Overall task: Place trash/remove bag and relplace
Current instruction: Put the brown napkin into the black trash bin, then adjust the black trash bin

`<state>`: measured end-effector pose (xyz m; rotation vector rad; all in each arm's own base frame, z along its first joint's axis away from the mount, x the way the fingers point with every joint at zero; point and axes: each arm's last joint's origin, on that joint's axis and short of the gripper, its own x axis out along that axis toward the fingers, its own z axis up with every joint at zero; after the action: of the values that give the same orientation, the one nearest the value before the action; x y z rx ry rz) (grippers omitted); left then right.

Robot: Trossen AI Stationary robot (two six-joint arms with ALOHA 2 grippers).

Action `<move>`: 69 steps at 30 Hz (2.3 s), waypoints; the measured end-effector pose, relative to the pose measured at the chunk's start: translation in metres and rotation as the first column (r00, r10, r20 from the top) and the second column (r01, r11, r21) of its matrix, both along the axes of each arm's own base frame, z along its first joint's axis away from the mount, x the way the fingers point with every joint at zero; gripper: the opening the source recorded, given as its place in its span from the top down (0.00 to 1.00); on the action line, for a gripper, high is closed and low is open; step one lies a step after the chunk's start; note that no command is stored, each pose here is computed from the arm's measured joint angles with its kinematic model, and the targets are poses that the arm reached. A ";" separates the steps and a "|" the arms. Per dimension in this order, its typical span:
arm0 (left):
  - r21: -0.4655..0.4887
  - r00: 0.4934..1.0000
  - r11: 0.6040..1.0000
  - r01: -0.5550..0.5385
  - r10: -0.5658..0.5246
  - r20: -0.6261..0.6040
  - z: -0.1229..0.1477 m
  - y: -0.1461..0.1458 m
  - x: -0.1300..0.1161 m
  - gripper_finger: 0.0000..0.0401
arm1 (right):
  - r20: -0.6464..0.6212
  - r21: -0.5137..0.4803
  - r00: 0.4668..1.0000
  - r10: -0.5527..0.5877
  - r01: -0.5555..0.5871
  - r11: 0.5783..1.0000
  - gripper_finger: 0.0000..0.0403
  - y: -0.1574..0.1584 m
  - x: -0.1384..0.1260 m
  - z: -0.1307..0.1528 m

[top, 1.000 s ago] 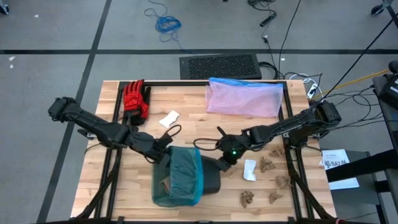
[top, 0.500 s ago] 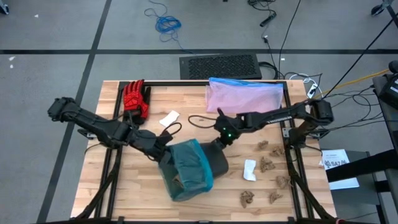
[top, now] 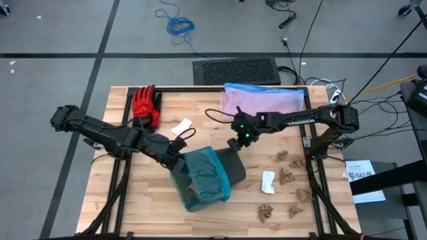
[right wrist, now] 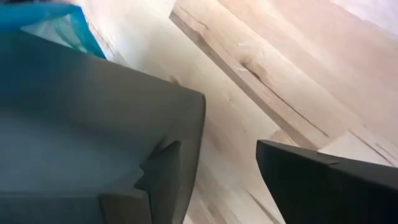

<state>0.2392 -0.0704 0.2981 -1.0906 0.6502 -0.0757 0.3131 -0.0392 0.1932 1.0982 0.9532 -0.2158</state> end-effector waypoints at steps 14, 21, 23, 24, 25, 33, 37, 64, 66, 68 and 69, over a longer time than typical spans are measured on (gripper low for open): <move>-0.049 0.998 0.998 0.047 -0.045 0.043 0.006 0.016 0.004 0.75 | 0.025 0.056 1.000 -0.001 0.000 0.998 0.49 0.001 0.003 0.000; -0.055 0.998 0.998 0.008 -0.004 0.065 0.014 0.027 0.000 0.68 | 0.044 0.100 0.999 0.004 -0.009 0.995 0.49 0.003 0.006 0.001; -0.061 0.997 0.998 0.002 0.003 0.079 0.022 0.030 0.001 0.68 | 0.060 0.114 0.998 0.002 -0.009 0.993 0.49 0.003 0.008 0.000; -0.063 0.997 0.998 -0.003 0.008 0.077 0.027 0.032 0.001 0.68 | 0.069 0.125 0.998 0.005 -0.014 0.992 0.49 0.003 0.010 -0.001; -0.061 0.997 0.998 -0.010 0.015 0.073 0.031 0.034 0.000 0.68 | 0.080 0.138 0.997 0.007 -0.018 0.990 0.49 0.003 0.013 -0.003; -0.026 0.994 0.999 -0.039 0.036 -0.103 0.035 0.046 -0.008 0.68 | 0.114 0.134 0.993 0.029 -0.045 0.990 0.49 -0.002 0.021 -0.012; -0.030 0.992 0.999 -0.036 0.032 -0.120 0.033 0.047 -0.007 0.68 | 0.160 0.064 0.986 0.052 -0.063 0.996 0.49 -0.014 0.019 -0.009; -0.020 0.994 1.000 -0.001 -0.001 -0.110 0.022 0.045 0.015 0.68 | 0.468 -0.356 0.840 0.274 -0.104 0.929 0.72 -0.038 -0.028 0.083; -0.019 0.994 1.000 0.000 -0.002 -0.109 0.022 0.045 0.016 0.68 | 0.490 -0.381 0.821 0.293 -0.101 0.919 0.70 -0.036 -0.034 0.091; -0.019 0.994 1.000 0.000 -0.002 -0.109 0.022 0.045 0.016 0.68 | 0.506 -0.391 0.810 0.298 -0.092 0.916 0.68 -0.034 -0.039 0.099; -0.022 0.994 1.000 0.003 -0.006 -0.107 0.022 0.045 0.016 0.68 | 0.515 -0.394 0.804 0.298 -0.087 0.915 0.67 -0.033 -0.042 0.102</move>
<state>0.2548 -0.0252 0.3199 -1.1198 0.7500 -0.0280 0.2714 -0.0725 0.2953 0.6558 0.4522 0.1136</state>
